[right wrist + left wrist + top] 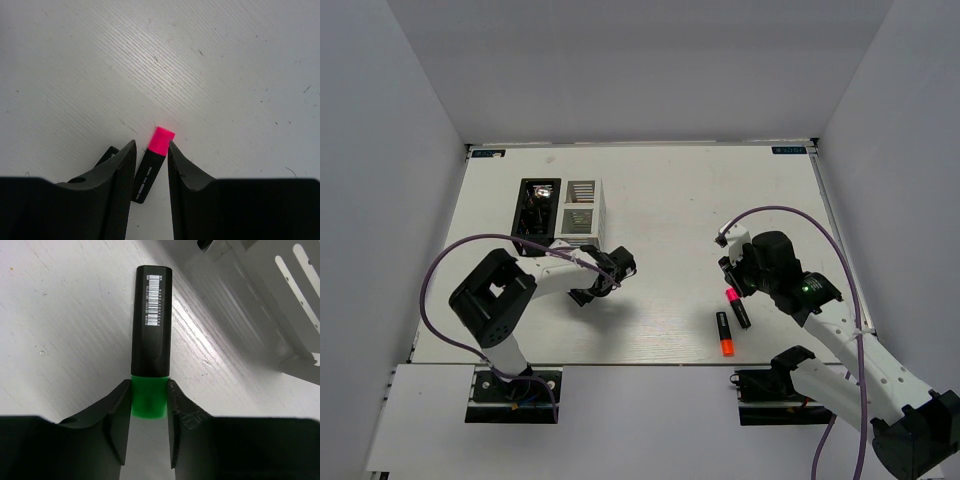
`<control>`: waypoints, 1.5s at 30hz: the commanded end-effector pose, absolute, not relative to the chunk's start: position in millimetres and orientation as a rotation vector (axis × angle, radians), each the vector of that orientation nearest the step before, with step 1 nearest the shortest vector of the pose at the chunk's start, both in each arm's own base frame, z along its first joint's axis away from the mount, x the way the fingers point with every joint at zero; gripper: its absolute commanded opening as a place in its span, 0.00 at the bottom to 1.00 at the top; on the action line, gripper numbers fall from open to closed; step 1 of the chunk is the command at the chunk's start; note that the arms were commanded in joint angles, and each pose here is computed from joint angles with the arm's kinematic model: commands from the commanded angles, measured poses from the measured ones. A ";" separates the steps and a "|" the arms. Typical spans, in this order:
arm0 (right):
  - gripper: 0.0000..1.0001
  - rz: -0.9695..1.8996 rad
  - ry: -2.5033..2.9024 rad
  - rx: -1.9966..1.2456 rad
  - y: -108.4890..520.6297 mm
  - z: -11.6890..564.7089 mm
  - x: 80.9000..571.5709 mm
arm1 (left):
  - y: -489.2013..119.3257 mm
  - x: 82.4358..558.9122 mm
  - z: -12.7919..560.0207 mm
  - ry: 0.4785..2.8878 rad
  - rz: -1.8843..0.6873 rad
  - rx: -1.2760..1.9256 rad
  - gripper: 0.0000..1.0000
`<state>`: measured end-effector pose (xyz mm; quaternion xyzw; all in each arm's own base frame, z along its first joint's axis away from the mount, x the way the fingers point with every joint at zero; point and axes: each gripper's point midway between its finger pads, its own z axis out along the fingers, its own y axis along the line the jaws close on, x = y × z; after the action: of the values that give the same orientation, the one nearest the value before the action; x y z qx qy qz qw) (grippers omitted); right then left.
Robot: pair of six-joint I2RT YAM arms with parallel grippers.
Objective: Sort the stationery into containers
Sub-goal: Pick up the pen from the center of the board, then place the pen in the storage box.
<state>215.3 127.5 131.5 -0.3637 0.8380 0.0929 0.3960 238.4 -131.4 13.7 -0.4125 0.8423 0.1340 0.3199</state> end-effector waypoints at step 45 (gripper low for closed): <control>0.36 0.255 2.095 -0.895 129.9 137.7 217.0 | -220.3 294.8 257.7 2.020 -0.543 -1.213 0.00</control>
<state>215.0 127.4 134.7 -0.3611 0.8360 0.0945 0.4022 283.5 -218.1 228.0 -0.4067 0.8270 -0.1464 0.3594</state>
